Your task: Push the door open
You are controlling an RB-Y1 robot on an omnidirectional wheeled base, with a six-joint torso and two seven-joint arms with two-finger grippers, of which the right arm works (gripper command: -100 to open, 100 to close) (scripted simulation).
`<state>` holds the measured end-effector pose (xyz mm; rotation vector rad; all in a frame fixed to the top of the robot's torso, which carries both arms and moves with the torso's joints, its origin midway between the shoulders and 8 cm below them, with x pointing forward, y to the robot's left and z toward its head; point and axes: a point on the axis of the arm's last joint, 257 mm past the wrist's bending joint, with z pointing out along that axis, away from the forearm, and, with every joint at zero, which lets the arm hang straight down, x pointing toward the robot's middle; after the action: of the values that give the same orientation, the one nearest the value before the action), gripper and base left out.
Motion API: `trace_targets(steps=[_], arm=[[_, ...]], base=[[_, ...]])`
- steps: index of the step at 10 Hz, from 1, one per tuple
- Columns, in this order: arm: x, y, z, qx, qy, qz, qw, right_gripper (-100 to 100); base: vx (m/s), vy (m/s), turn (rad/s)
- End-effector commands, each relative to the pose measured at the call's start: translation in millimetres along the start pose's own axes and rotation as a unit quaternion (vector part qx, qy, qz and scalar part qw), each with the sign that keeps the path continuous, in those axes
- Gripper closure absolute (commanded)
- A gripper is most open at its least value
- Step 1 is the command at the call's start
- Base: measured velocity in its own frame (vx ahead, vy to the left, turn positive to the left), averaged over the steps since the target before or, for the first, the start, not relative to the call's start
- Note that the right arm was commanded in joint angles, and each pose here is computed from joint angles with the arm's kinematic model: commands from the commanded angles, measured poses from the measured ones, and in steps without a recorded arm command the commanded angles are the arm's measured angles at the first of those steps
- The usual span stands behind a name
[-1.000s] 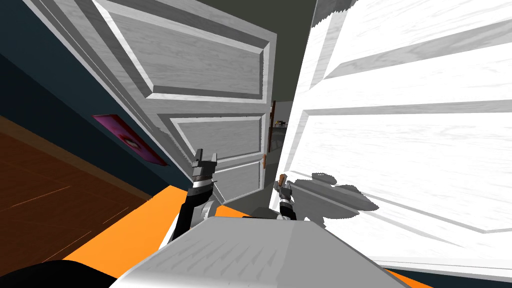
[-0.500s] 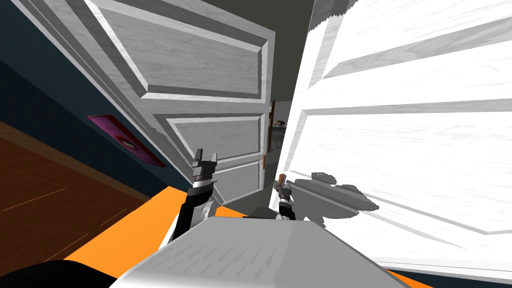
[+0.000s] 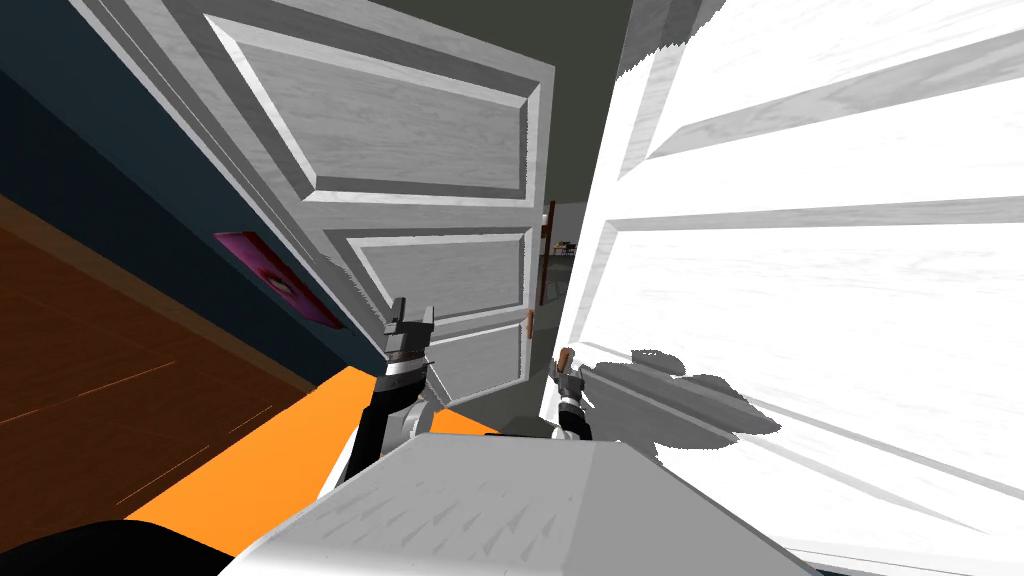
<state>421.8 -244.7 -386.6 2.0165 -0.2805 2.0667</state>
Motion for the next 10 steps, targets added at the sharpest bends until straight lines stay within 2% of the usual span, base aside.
trace_targets(steps=[1,2,8,10], arm=[[3.3,28.0,7.7,-0.025,0.011,-0.011,0.9996,100],[3.4,34.5,9.4,-0.032,0.012,-0.013,0.9993,100],[7.1,33.4,11.0,-0.032,0.016,-0.010,0.9993,100],[3.4,34.5,9.4,-0.032,0.012,-0.013,0.9993,100]], base=[[0.026,-0.038,0.071],[0.036,-0.029,0.058],[0.005,-0.003,0.006],[-0.005,-0.006,-0.007]])
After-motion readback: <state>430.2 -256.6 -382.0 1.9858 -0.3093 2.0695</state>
